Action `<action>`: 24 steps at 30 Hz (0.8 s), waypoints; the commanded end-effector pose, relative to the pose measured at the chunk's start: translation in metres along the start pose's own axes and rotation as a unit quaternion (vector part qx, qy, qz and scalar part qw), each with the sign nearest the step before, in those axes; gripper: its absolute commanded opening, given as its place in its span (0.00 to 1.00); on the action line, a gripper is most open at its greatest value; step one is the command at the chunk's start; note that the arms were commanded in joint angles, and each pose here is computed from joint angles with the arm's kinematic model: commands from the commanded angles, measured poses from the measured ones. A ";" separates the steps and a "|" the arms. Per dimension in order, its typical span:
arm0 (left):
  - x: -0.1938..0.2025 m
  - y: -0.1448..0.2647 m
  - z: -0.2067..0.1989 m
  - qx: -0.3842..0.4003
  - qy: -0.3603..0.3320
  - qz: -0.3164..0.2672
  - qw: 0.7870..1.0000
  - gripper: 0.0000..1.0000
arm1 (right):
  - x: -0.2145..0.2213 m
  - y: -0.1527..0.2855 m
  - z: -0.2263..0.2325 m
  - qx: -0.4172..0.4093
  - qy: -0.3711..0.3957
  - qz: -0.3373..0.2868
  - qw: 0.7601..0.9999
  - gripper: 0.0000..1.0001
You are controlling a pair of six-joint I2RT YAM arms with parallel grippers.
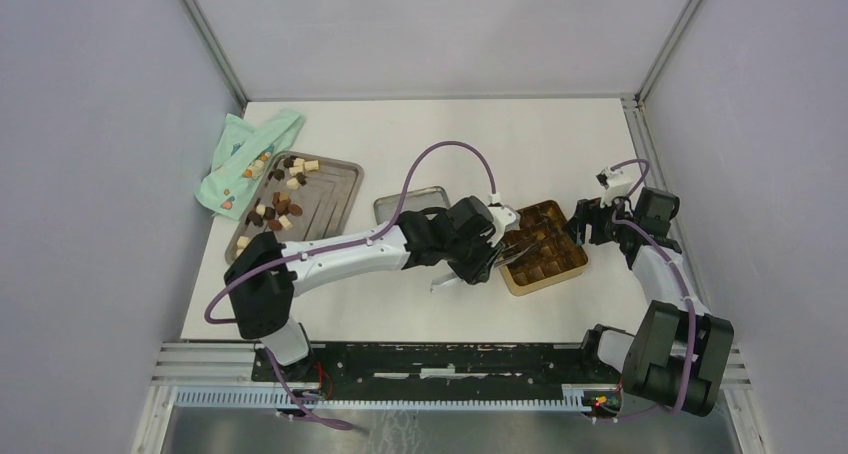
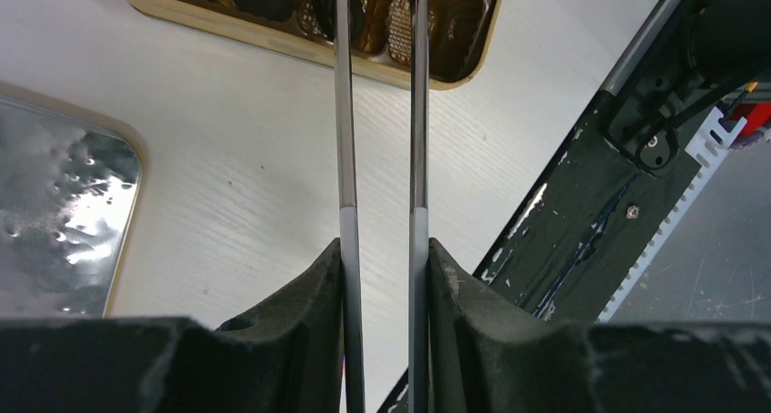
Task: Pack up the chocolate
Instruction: Place the fake chocolate in the packing box.
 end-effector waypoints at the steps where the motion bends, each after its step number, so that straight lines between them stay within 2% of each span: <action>1: -0.031 0.006 -0.014 0.012 -0.012 -0.053 0.998 0.07 | -0.011 0.001 -0.003 0.000 0.023 -0.030 0.999 0.75; 6: -0.028 0.000 -0.012 0.003 -0.002 -0.042 0.999 0.12 | -0.011 0.001 -0.002 -0.003 0.022 -0.032 0.999 0.75; 13: -0.027 -0.001 -0.011 -0.010 0.009 -0.030 0.999 0.28 | -0.008 0.002 -0.002 -0.002 0.021 -0.032 0.999 0.75; 24: -0.028 0.000 -0.014 -0.007 0.017 -0.021 1.000 0.37 | -0.006 0.003 -0.001 -0.003 0.019 -0.033 0.999 0.75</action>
Point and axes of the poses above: each gripper's point midway between its finger pads, its own y axis back along the fingers, its own z axis along the line the jaws close on, x = y × z, the point moved 5 cm from there along y, back along the fingers, and after that the axes turned 13 degrees about y, right-handed, at the moved point
